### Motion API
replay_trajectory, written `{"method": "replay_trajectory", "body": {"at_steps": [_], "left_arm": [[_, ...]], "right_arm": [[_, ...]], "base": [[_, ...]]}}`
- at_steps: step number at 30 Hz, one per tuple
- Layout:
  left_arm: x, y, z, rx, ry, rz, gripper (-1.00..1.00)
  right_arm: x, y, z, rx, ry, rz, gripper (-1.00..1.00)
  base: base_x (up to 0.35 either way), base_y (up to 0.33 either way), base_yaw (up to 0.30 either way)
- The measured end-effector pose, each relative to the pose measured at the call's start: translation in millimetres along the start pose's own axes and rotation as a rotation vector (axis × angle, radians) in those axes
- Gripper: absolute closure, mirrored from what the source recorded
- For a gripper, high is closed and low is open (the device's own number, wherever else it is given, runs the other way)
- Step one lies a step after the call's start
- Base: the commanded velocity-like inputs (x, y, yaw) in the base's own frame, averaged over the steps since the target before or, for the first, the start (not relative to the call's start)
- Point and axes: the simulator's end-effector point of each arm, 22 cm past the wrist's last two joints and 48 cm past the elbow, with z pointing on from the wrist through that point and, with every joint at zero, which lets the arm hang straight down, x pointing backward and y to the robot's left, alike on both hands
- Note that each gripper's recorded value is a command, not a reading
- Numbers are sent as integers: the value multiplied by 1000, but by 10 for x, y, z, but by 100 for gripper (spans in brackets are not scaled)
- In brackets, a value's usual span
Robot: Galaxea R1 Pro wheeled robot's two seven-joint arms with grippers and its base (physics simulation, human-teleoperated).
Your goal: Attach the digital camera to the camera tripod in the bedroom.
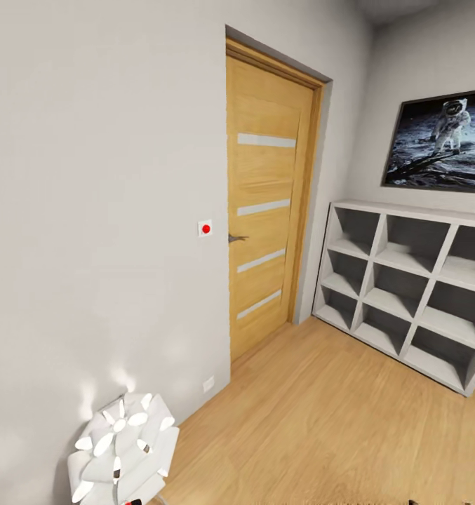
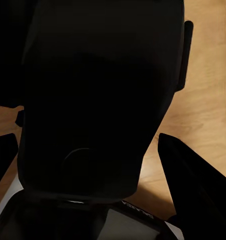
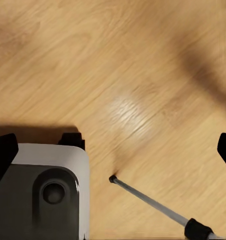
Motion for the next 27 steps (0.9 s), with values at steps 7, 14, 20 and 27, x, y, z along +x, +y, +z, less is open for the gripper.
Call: {"method": "replay_trajectory", "body": {"at_steps": [7, 14, 20, 27], "left_arm": [[3, 2, 0, -1, 2, 2, 100], [6, -5, 0, 3, 3, 12, 100], [4, -14, 0, 7, 2, 41, 100], [3, -17, 0, 8, 1, 64, 100]], "right_arm": [[1, 2, 0, -1, 0, 0, -100], [4, 7, 0, -3, 1, 0, -100], [3, 7, 0, -3, 1, 0, -100], [-1, 7, 0, -3, 0, 0, -100]], "base": [[0, 0, -292], [0, 0, -292], [0, 0, -292], [0, 0, -292]]}}
